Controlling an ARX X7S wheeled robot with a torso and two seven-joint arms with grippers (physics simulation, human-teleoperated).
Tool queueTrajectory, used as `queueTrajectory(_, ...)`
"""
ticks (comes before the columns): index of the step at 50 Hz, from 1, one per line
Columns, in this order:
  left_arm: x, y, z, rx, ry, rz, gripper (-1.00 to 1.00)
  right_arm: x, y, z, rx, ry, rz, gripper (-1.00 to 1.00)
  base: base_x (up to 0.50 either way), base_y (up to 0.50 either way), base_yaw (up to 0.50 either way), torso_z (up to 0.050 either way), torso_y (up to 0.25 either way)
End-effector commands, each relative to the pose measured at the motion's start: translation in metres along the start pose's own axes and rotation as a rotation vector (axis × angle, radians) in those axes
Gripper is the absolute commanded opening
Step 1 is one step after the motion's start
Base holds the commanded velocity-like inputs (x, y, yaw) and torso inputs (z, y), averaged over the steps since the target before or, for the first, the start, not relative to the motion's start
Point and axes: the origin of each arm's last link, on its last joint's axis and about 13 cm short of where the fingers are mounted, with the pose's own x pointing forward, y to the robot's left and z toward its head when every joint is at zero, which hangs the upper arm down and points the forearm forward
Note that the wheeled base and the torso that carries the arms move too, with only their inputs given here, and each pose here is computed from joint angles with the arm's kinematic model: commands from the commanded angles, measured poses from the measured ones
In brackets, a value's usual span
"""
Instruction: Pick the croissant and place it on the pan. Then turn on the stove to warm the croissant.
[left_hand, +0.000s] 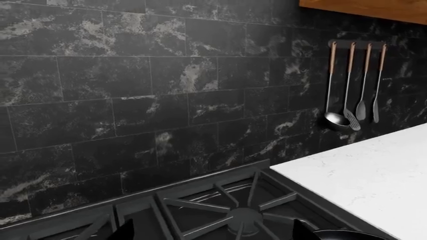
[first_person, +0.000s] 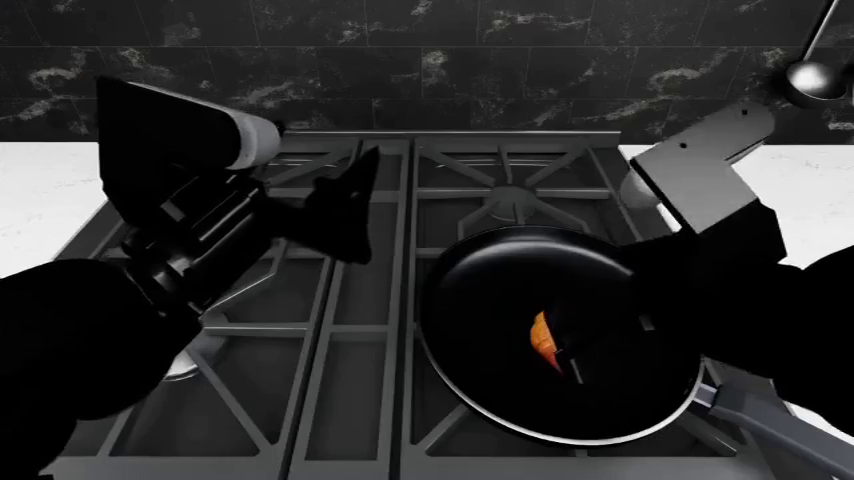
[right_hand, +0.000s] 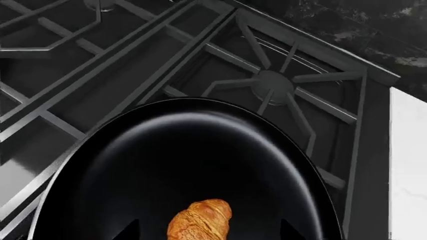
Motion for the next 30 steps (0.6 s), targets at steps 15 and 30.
queueTrajectory(15, -0.008, -0.006, -0.001, -0.019, -0.022, -0.008, 1.0, -0.019, 0.015, 0.001, 0.046, -0.316, -0.093, 1.0, 0.0, 0.0, 0.0, 0.0, 0.0)
queueTrajectory(30, -0.01, -0.009, -0.001, -0.019, -0.026, -0.02, 1.0, -0.01, 0.022, 0.001, 0.091, -0.466, -0.185, 1.0, 0.0, 0.0, 0.0, 0.0, 0.0)
